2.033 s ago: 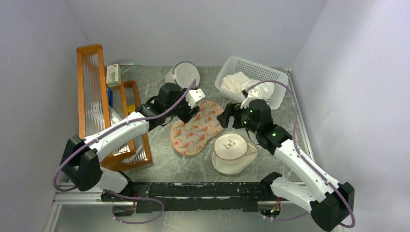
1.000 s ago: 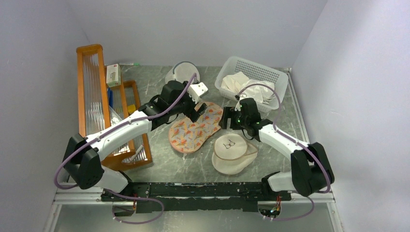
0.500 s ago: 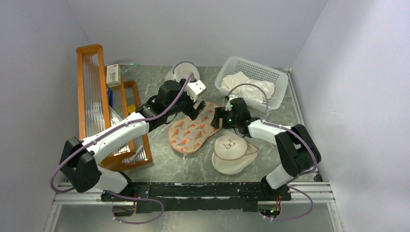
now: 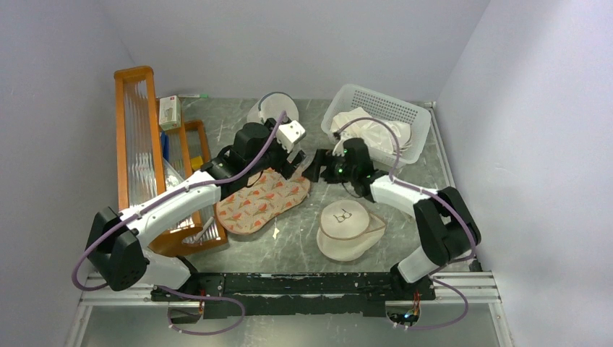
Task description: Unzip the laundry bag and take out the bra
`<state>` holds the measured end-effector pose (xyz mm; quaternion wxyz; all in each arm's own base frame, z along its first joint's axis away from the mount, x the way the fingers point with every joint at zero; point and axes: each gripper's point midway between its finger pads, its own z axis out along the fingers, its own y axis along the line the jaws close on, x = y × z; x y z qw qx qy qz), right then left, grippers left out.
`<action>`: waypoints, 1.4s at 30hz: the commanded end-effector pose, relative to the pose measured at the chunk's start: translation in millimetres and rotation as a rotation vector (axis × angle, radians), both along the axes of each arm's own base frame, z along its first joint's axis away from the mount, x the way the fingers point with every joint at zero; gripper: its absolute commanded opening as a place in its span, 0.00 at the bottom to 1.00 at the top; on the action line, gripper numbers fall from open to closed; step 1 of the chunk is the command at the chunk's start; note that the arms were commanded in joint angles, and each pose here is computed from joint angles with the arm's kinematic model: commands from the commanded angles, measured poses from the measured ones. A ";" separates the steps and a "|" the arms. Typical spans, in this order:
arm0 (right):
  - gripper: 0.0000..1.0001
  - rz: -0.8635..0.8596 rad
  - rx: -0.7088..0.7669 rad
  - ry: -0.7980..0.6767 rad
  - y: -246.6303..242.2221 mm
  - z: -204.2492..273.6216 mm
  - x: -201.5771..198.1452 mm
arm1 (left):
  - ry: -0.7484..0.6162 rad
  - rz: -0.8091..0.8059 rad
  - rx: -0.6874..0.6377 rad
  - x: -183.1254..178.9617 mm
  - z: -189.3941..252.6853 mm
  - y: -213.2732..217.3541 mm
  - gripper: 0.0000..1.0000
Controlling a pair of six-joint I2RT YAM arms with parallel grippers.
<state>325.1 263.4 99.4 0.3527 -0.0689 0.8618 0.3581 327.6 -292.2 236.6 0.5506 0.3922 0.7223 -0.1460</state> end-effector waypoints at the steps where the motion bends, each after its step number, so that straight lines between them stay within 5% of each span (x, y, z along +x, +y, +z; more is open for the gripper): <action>1: 0.82 -0.023 -0.041 -0.055 -29.3 -4.3 34.3 | -0.010 0.050 -0.011 9.8 -16.8 -1.1 1.00; 11: 0.93 -0.146 -0.225 -0.046 -72.7 -14.1 43.5 | -0.022 0.121 -0.042 7.1 -51.6 8.2 0.99; 18: 0.92 -0.077 -0.183 -0.019 -54.4 1.7 47.7 | 0.109 0.054 -0.053 -26.0 -81.4 10.6 0.99; 25: 0.91 0.009 -0.191 0.077 -52.2 -12.6 22.5 | 0.328 -0.068 0.057 -54.6 -98.3 -49.4 0.91; 30: 0.92 -0.022 -0.155 0.032 -61.8 12.4 0.2 | 0.338 -0.040 -0.009 -64.3 -101.1 -50.3 0.94; 35: 0.92 -0.092 -0.219 -0.062 -84.0 37.9 -1.3 | 0.321 -0.011 0.075 -57.5 -109.5 -46.3 0.74; 42: 0.92 -0.127 -0.225 -0.158 -97.7 55.9 -8.5 | 0.355 0.091 0.233 -46.0 -161.8 -29.3 0.76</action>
